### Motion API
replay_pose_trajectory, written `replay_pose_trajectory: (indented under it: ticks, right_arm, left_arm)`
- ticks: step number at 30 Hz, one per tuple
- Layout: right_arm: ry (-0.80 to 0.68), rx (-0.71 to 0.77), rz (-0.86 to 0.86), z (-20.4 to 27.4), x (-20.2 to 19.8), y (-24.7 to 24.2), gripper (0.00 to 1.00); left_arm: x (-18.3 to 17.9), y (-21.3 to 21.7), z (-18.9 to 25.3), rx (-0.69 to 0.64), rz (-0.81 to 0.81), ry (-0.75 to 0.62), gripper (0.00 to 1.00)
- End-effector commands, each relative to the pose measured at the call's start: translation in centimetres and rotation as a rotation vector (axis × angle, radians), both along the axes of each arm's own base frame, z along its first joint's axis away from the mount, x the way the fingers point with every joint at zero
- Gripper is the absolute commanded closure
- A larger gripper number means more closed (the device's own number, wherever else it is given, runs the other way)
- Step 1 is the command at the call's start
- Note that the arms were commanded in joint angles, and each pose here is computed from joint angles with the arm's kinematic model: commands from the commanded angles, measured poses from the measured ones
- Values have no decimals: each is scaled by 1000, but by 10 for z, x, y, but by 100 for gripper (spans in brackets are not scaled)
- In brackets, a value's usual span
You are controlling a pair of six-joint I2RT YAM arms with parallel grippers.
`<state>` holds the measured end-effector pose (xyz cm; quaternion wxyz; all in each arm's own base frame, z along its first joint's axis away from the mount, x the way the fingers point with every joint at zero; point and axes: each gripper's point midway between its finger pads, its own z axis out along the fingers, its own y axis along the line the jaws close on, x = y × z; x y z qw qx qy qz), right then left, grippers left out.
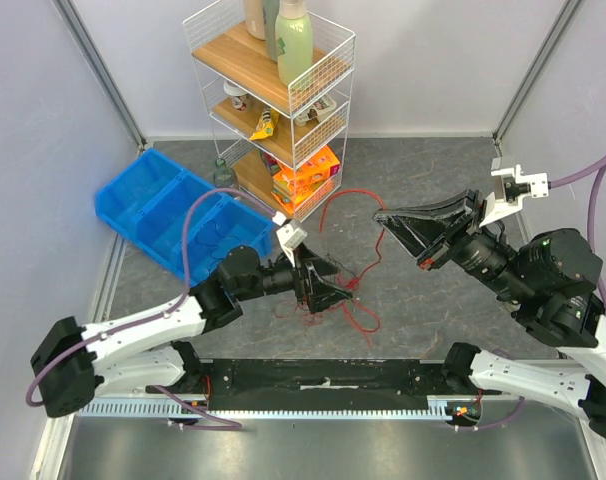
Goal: Untangle the cables
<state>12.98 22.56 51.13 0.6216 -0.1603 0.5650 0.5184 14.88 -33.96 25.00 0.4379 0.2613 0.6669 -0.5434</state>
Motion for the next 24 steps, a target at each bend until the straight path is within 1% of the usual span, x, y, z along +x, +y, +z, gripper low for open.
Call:
replay_pose_trajectory:
  ticks: [1,3,7,8,9,11,12,13,17,18,20,24]
  right_arm:
    - [-15,70,44,16,-8,0,100]
    - [-19,68,71,16,-13,2,100]
    - [-22,70,66,16,-14,-1,100]
    - [-22,70,60,16,-13,-2,100]
    - [-22,69,53,15,-12,-3,100]
    - [-22,54,47,10,-11,-3,100]
    - [-15,50,25,8,-8,-4,100]
    - [-10,38,10,4,-5,-5,100]
    - [15,10,-34,-12,3,-7,100]
    - [22,0,-48,-16,6,-8,100]
    - [40,-30,-71,-29,11,-8,100]
    - [142,-154,-178,-81,32,-10,100]
  left_arm:
    - [-47,-18,36,-196,-316,-68,3]
    - [-52,-23,35,-213,-363,-44,9]
    - [-62,-28,28,-200,-447,3,24]
    - [-64,-28,27,-200,-465,9,30]
    - [-65,-27,26,-201,-471,14,38]
    - [-63,-27,22,-192,-452,24,63]
    - [-61,-26,19,-177,-433,31,68]
    - [-59,-25,14,-151,-414,41,71]
    - [-52,-18,7,-86,-340,36,97]
    - [-49,-15,4,-66,-312,32,98]
    - [-45,-6,8,-53,-253,4,98]
    - [-26,17,20,-60,-66,-14,98]
